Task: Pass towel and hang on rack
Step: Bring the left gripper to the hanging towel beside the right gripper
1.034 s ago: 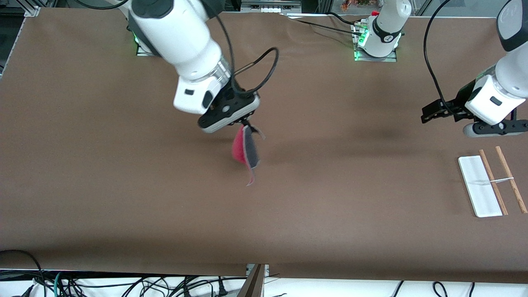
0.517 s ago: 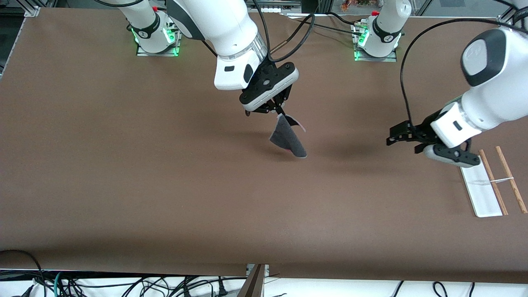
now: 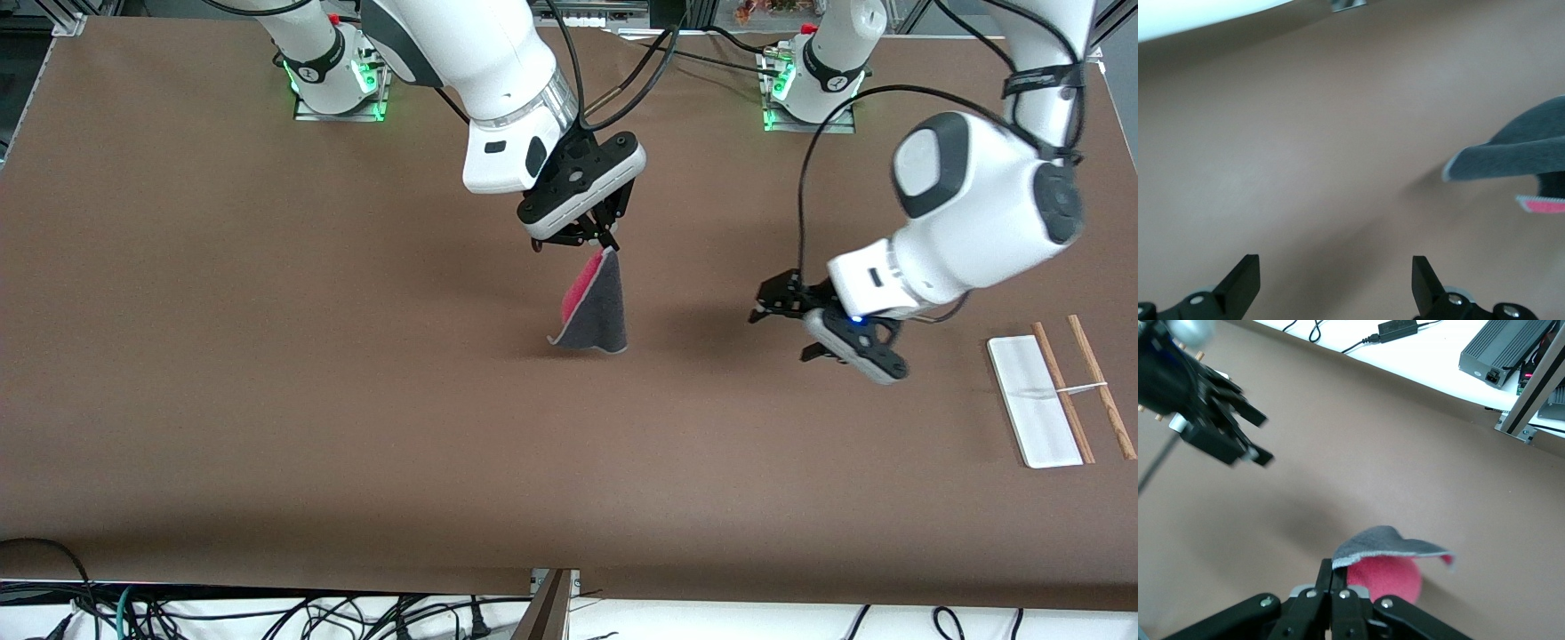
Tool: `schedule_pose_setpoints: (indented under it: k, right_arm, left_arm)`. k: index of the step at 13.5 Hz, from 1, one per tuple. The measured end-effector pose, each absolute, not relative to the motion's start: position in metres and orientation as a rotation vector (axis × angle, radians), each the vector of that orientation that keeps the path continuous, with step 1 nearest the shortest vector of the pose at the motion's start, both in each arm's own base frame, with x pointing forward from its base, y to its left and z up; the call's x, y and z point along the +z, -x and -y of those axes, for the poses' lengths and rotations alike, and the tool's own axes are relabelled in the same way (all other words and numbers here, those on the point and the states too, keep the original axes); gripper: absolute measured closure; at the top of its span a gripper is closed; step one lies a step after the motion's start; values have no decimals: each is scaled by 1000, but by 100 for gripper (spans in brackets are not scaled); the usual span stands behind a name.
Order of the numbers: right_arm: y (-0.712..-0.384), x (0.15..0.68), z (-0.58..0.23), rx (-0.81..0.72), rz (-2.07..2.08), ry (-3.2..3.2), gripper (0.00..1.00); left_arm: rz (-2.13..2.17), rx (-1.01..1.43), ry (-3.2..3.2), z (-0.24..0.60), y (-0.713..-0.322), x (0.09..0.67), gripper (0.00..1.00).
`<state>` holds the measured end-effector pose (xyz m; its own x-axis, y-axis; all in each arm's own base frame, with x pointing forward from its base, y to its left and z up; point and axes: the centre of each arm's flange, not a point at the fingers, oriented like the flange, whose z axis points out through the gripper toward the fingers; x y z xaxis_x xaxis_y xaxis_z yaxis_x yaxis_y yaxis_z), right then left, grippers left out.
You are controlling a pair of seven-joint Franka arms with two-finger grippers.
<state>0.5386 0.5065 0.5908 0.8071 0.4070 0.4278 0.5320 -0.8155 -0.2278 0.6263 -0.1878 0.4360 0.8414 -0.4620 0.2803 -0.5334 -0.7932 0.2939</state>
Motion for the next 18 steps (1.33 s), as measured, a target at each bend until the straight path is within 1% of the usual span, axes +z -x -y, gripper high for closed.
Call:
schedule_pose_setpoints:
  k: [4,8,11,14,18]
  right_arm:
    - [-537,594,-508,-529,716,2647,99]
    - [-537,596,-508,-533,715,2645,99]
    - [-537,596,-508,-534,715,2644,99]
    - [-537,597,-508,-535,715,2644,99]
    - [-537,597,-508,-536,715,2644,99]
  left_arm:
    - [973,283,-2581,247,-601,415,0]
    - [1077,279,-2529,289,-582,413,0]
    - [1128,326,-2504,317,-570,416,0]
    - [1156,375,-2490,333,-564,418,0]
    - [1166,427,-2486,340,-566,414,0]
